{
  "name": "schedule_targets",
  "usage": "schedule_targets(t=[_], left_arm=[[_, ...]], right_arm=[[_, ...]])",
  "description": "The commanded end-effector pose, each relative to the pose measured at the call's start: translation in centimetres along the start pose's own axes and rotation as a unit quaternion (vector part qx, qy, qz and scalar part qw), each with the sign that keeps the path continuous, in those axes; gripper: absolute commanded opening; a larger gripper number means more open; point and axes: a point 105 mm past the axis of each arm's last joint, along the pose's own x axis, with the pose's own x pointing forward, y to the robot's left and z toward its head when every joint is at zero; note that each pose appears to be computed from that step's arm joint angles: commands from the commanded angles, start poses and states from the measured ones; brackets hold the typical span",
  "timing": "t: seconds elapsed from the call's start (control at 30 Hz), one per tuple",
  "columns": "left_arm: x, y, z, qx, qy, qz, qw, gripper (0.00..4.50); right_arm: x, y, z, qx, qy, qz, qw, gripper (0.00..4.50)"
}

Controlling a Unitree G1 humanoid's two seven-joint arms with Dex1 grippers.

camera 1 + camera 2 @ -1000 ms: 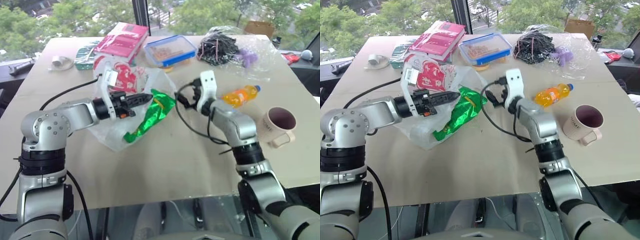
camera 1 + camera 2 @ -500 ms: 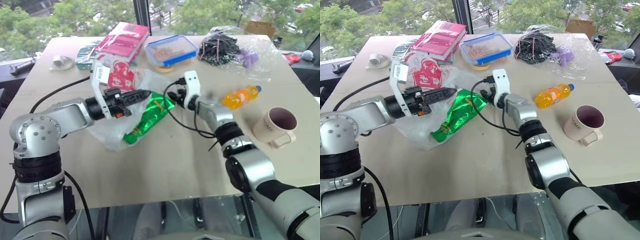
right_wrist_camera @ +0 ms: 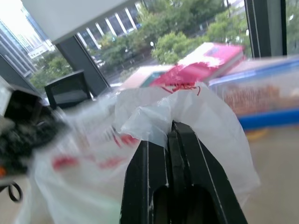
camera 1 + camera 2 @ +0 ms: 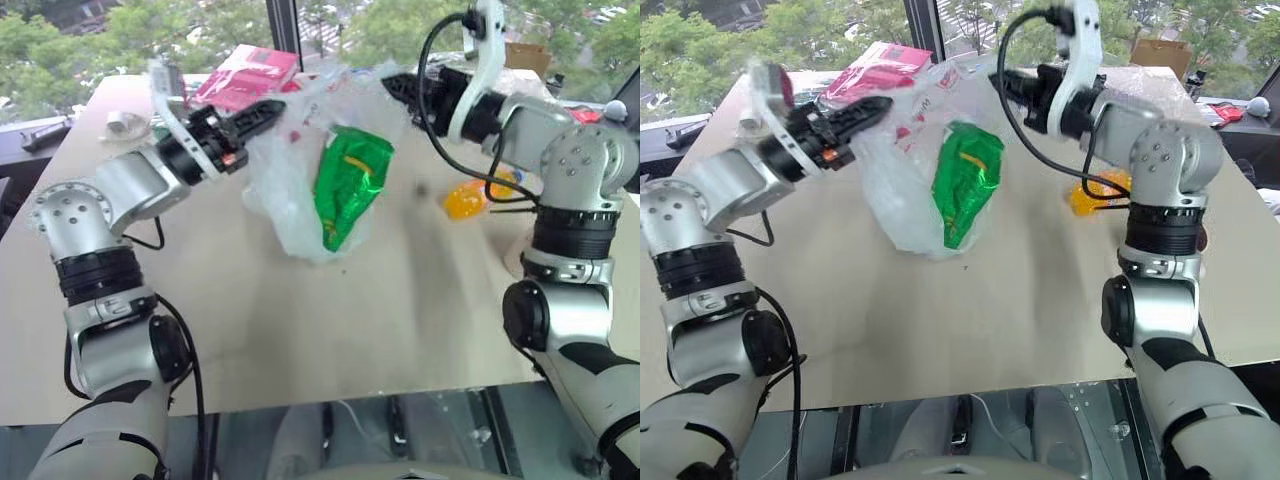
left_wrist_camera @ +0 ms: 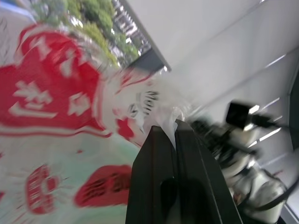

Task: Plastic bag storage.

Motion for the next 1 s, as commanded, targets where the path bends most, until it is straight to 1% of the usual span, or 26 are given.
schedule_targets(t=[0.03,0.07,0.1,0.13,0.17,0.2,0.23,0.3,0.33,0.4,0.43,0.47,0.53,0.6,0.67,0.7,0.77,0.83,0.87,0.9,0.97,1.0], left_arm=[[0.9,-2.0,-0.9,0.023,0.031,-0.037,0.999,0.00],[1.0,-2.2,-0.9,0.025,0.038,-0.039,0.998,0.00],[1.0,-2.3,-0.5,0.024,0.034,-0.040,0.998,0.00],[0.9,-2.2,0.1,0.021,0.027,-0.040,0.999,0.00],[0.9,-2.2,0.9,0.011,0.014,-0.038,0.999,0.00],[0.7,-2.5,1.8,0.002,0.002,-0.046,0.999,0.00],[0.5,-3.1,2.7,-0.004,-0.006,-0.057,0.998,0.00],[0.0,-4.3,4.3,-0.006,-0.023,-0.079,0.997,0.00],[-0.2,-4.5,4.7,-0.006,-0.024,-0.079,0.997,0.00],[-0.1,-3.8,3.7,0.000,0.007,-0.059,0.998,0.00],[-0.1,-3.2,2.7,0.002,0.035,-0.039,0.999,0.00],[0.0,-2.9,2.2,0.002,0.051,-0.030,0.998,0.00],[-0.2,-4.5,3.4,-0.007,0.034,-0.067,0.997,0.00],[-0.4,-5.5,4.5,-0.014,0.017,-0.088,0.996,0.00],[-1.3,-5.4,6.5,0.002,-0.008,-0.063,0.998,0.00],[-1.7,-5.4,7.4,0.008,-0.023,-0.052,0.998,0.00],[-2.7,-6.4,9.7,0.049,-0.059,-0.046,0.996,0.00],[-3.8,-8.0,13.0,0.052,-0.121,-0.059,0.990,0.00],[-4.1,-8.4,13.8,0.047,-0.135,-0.064,0.988,0.00],[-4.1,-8.6,13.7,0.053,-0.125,-0.063,0.989,0.00],[-3.4,-8.2,11.7,0.096,-0.062,-0.039,0.993,0.00],[-3.1,-7.9,10.9,0.104,-0.042,-0.037,0.993,0.00]], right_arm=[[0.1,-0.2,1.4,-0.033,-0.008,-0.041,0.999,0.04],[0.2,0.1,2.6,-0.030,-0.024,-0.043,0.998,0.04],[0.3,1.0,3.7,-0.015,-0.041,-0.027,0.999,0.04],[0.6,1.4,4.1,-0.004,-0.047,-0.017,0.999,0.04],[0.9,1.0,3.4,-0.001,-0.032,-0.024,0.999,0.04],[1.1,-0.7,2.3,-0.005,-0.010,-0.072,0.997,0.04],[1.1,-1.0,2.8,-0.016,-0.013,-0.089,0.996,0.04],[0.9,1.1,5.7,-0.005,-0.054,-0.046,0.997,0.04],[0.9,1.0,6.5,-0.015,-0.061,-0.050,0.997,0.04],[1.0,-1.5,5.6,-0.009,-0.039,-0.098,0.994,0.04],[1.0,-1.9,5.9,-0.015,-0.039,-0.110,0.993,0.04],[1.2,-0.9,6.7,-0.015,-0.049,-0.091,0.995,0.04],[1.4,-0.6,7.7,-0.041,-0.050,-0.091,0.994,0.04],[1.5,-2.0,7.6,-0.028,-0.045,-0.114,0.992,0.04],[1.1,-0.7,10.3,-0.035,-0.077,-0.089,0.992,0.04],[0.9,-0.8,10.9,-0.051,-0.081,-0.094,0.991,0.04],[1.0,-1.6,11.2,-0.011,-0.088,-0.102,0.991,0.04],[1.5,0.3,12.2,0.003,-0.099,-0.061,0.993,0.04],[1.6,1.2,12.6,0.004,-0.103,-0.045,0.994,0.04],[1.7,1.5,12.9,0.006,-0.105,-0.039,0.994,0.04],[1.8,1.4,12.9,0.009,-0.104,-0.043,0.994,0.04],[1.8,1.4,12.8,0.019,-0.102,-0.038,0.994,0.04]])
